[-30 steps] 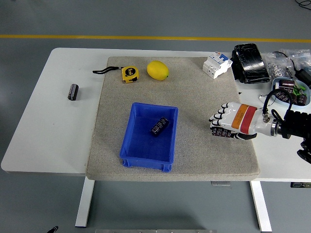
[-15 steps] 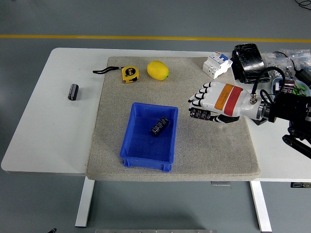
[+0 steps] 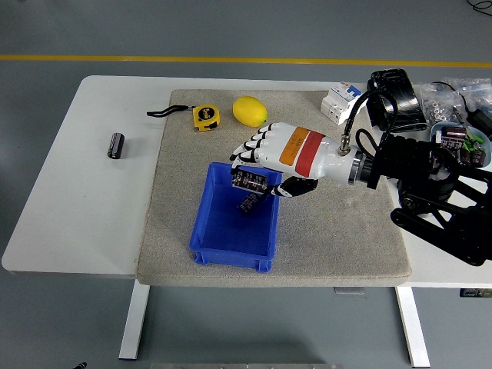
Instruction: Pick up the battery,place it into the box
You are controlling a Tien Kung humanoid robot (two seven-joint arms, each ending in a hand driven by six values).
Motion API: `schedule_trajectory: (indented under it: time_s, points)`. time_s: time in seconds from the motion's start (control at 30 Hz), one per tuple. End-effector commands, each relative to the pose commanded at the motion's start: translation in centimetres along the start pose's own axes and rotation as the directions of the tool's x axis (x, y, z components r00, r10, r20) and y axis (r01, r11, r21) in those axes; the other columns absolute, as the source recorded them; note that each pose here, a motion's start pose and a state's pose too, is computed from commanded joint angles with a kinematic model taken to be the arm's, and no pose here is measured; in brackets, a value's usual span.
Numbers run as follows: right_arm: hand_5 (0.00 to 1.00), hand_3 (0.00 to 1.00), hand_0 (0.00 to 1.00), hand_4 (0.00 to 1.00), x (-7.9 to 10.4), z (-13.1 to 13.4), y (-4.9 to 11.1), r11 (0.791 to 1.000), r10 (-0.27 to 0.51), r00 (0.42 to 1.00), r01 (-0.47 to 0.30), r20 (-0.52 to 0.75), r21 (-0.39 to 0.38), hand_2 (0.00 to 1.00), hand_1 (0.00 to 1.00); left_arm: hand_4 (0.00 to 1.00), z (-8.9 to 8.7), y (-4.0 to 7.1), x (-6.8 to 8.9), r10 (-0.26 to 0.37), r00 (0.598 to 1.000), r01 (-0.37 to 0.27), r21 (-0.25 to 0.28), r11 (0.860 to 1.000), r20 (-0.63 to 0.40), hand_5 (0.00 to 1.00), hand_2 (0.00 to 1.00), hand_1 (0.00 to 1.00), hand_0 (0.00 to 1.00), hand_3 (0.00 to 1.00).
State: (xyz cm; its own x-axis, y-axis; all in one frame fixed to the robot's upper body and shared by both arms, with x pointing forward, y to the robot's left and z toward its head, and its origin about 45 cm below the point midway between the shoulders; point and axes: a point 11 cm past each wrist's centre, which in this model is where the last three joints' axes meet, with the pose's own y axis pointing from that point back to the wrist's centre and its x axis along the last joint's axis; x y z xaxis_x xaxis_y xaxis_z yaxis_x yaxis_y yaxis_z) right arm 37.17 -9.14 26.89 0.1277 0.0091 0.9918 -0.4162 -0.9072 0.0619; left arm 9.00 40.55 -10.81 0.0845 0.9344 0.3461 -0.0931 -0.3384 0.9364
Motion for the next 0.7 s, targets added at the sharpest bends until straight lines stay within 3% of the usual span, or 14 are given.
schedule_trajectory:
  time_s: [0.03,0.2,0.23,0.4,0.43,0.7]
  points:
    - [0.087,0.666,0.613,0.808,-0.2,-0.1,-0.3,1.0,0.0,0.999,0.0,0.033,-0.004,0.761,0.646,0.821,0.1,0.0,0.0,0.0,1.0,0.0,-0.002,1.0,0.0,0.947,0.624,0.551,0.537,0.712]
    - [0.087,0.666,0.613,0.808,-1.3,-0.2,-1.1,1.0,-0.025,0.996,0.026,0.089,-0.015,0.761,0.646,0.821,0.7,0.1,0.2,0.002,1.0,-0.002,-0.016,1.0,-0.001,0.947,0.624,0.551,0.537,0.712]
    - [0.105,0.813,0.622,0.859,-1.5,-0.2,-1.2,0.999,-0.03,0.995,0.032,0.096,-0.016,0.768,0.655,0.824,0.8,0.1,0.2,0.003,1.0,-0.003,-0.018,1.0,-0.003,0.946,0.618,0.548,0.53,0.706]
    - [0.105,0.813,0.622,0.859,-2.8,-0.3,-2.2,0.994,-0.106,0.989,0.108,0.108,-0.014,0.768,0.655,0.824,1.1,0.1,0.3,0.006,1.0,-0.006,-0.024,1.0,-0.006,0.946,0.618,0.548,0.53,0.706]
    - [0.114,0.964,0.635,0.881,-2.9,-0.3,-2.3,0.993,-0.117,0.988,0.119,0.099,-0.011,0.807,0.677,0.824,1.1,0.1,0.3,0.006,1.0,-0.007,-0.026,1.0,-0.008,0.945,0.618,0.546,0.528,0.705]
    - [0.114,0.989,0.645,0.889,-3.0,0.0,-2.2,0.991,-0.136,0.989,0.136,0.064,-0.009,0.817,0.688,0.824,1.1,0.1,0.3,0.007,1.0,-0.007,-0.026,1.0,-0.013,0.939,0.617,0.548,0.526,0.704]
